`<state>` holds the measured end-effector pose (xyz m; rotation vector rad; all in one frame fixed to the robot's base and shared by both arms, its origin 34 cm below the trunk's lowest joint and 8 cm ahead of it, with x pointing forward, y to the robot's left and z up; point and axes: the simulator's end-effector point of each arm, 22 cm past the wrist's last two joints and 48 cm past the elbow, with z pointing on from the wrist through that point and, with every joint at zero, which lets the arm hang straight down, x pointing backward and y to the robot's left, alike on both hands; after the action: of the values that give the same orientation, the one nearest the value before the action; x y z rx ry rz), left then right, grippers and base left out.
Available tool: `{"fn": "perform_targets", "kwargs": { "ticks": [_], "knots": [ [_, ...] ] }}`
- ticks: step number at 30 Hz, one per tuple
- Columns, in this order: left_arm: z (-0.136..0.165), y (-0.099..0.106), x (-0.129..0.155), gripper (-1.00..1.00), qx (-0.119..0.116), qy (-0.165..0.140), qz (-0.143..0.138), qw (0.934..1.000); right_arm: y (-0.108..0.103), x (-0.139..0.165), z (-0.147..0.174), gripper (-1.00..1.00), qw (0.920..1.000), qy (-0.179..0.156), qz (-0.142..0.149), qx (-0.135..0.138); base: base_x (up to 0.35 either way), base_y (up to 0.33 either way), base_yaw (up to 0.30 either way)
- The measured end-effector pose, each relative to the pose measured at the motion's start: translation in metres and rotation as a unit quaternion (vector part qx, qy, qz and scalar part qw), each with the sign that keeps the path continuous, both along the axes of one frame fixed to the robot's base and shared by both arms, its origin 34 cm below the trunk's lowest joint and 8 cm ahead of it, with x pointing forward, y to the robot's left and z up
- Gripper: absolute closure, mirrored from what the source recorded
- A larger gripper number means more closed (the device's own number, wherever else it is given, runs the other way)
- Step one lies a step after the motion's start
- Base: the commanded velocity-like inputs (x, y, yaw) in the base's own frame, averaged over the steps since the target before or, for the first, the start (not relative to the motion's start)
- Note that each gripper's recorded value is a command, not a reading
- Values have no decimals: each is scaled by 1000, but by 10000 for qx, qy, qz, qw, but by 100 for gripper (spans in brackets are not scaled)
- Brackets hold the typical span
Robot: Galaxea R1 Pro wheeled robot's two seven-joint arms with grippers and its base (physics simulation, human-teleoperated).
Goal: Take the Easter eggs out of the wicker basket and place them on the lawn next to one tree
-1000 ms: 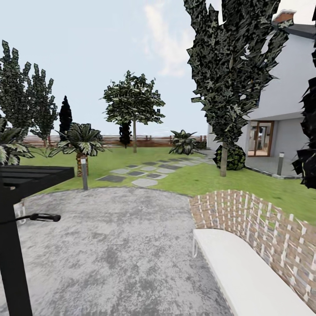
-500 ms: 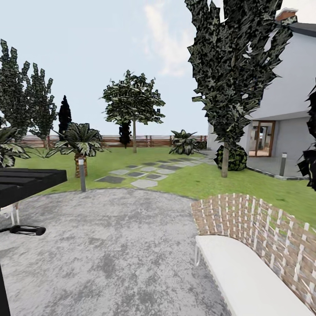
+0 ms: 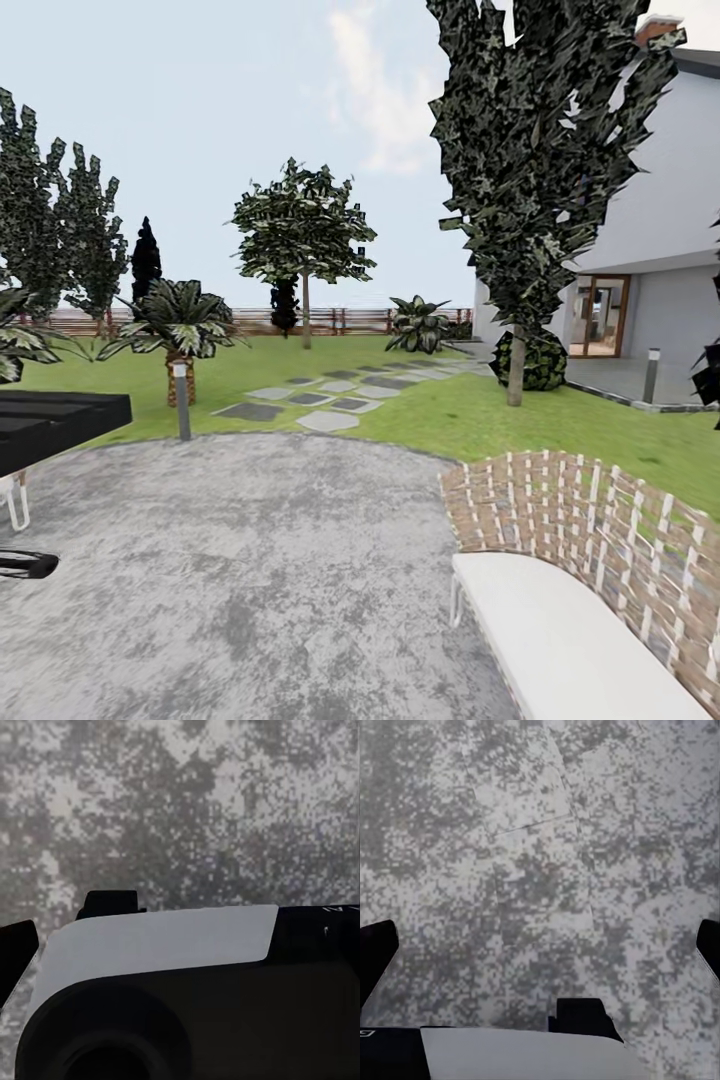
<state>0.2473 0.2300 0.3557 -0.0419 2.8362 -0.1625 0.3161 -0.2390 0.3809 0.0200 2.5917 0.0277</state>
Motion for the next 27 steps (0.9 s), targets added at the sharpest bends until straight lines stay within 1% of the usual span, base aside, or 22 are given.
{"fn": "perform_targets", "kwargs": {
  "ticks": [11,20,27],
  "knots": [
    [0,0,0,-100,0,-4,4,10000,0,0,0,-100,10000,0,2,0,253,0,1],
    [0,0,0,-100,0,-2,7,10000,0,0,0,-100,10000,0,2,0,253,0,68],
    [0,0,0,-100,0,1,7,10000,0,0,0,-100,10000,0,3,-1,252,0,16]
  ]
}}
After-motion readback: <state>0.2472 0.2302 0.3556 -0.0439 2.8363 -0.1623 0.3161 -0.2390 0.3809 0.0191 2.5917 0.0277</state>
